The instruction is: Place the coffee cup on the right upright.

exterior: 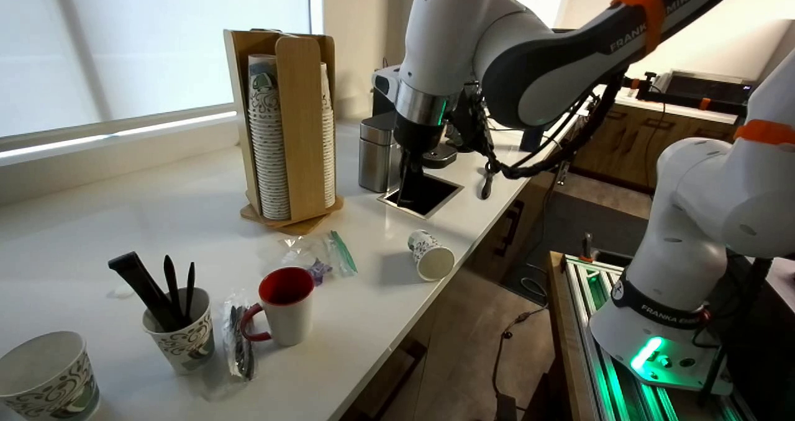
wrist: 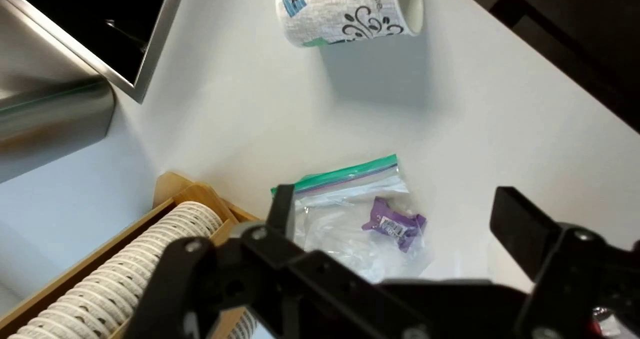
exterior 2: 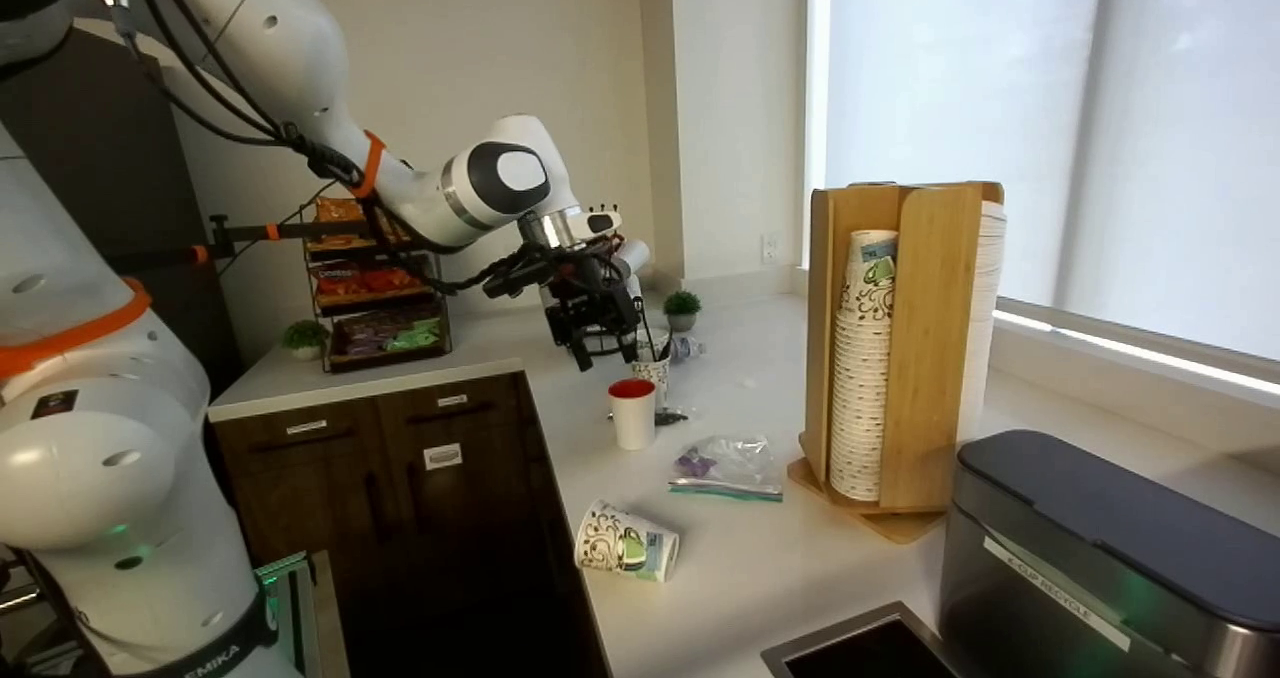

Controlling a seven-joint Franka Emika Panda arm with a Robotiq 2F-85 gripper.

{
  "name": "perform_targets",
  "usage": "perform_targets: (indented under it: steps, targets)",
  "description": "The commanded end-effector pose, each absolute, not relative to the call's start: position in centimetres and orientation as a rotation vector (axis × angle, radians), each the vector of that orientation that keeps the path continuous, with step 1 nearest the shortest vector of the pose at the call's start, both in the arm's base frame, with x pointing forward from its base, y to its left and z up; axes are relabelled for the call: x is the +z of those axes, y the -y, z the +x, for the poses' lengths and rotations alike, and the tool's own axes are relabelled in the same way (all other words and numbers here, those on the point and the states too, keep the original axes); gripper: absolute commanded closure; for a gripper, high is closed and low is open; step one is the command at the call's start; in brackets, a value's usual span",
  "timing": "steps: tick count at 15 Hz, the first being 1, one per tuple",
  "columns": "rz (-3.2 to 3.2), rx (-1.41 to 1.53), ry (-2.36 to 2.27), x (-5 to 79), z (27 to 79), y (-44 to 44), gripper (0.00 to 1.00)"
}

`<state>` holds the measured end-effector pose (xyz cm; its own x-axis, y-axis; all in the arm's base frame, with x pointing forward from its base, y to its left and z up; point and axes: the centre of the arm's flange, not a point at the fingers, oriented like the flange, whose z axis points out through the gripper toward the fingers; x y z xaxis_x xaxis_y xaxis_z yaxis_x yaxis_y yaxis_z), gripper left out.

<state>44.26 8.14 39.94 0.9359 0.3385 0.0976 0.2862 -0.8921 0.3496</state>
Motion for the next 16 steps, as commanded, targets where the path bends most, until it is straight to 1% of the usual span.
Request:
perform_targets:
  steps: [1,4,9,16]
  targets:
    - [2.648,0.154,-0.461,36.6,41.8,-10.5,0.00]
    - [2.575,0.138,-0.539,34.1,39.5,-10.3,0.00]
    - [2.421,0.123,-0.737,31.7,38.6,-8.7,0.00]
    - [2.410,0.075,-0.634,31.3,38.5,-9.4,0.00]
